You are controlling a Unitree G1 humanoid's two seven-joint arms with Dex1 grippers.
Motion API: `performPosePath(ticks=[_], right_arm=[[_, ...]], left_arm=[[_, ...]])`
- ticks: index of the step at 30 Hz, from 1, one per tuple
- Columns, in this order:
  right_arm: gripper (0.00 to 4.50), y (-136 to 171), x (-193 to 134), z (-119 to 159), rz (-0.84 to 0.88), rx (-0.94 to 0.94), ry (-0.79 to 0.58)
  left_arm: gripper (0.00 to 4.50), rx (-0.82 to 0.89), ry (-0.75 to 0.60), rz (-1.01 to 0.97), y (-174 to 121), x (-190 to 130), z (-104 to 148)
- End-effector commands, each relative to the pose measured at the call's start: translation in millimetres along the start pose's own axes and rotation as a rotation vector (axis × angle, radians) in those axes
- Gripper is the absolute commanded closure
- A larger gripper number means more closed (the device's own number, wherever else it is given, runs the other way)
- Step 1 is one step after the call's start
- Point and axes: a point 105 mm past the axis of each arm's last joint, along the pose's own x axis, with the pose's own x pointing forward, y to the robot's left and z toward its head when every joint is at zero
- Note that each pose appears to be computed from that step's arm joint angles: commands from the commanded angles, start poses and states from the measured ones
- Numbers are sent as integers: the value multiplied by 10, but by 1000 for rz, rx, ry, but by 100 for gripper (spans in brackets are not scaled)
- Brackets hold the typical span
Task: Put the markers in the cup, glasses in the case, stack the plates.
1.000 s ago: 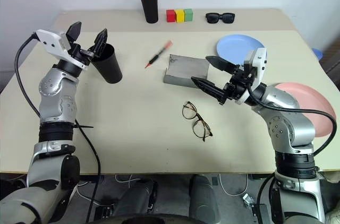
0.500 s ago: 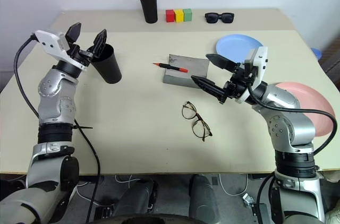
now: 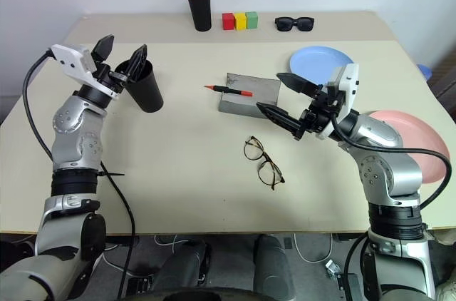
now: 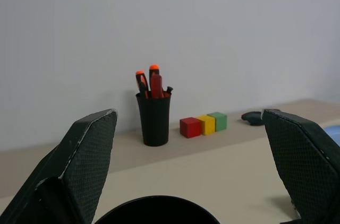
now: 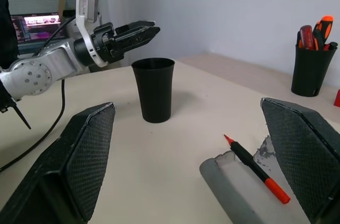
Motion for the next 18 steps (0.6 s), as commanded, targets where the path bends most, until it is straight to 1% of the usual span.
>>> performPosePath(ticks=[1,11,18], right_arm=[[0,18,-3,93,0,-38,-33],[0,47,-8,72,-4,-28,-28],[0,21,-15,86,-10,-24,-26]], left_arm=[[5,14,-50,-9,-7,75,139],[5,3,-39,-27,-66,109,117],[5,-33,-49,-48,-188,193,145]])
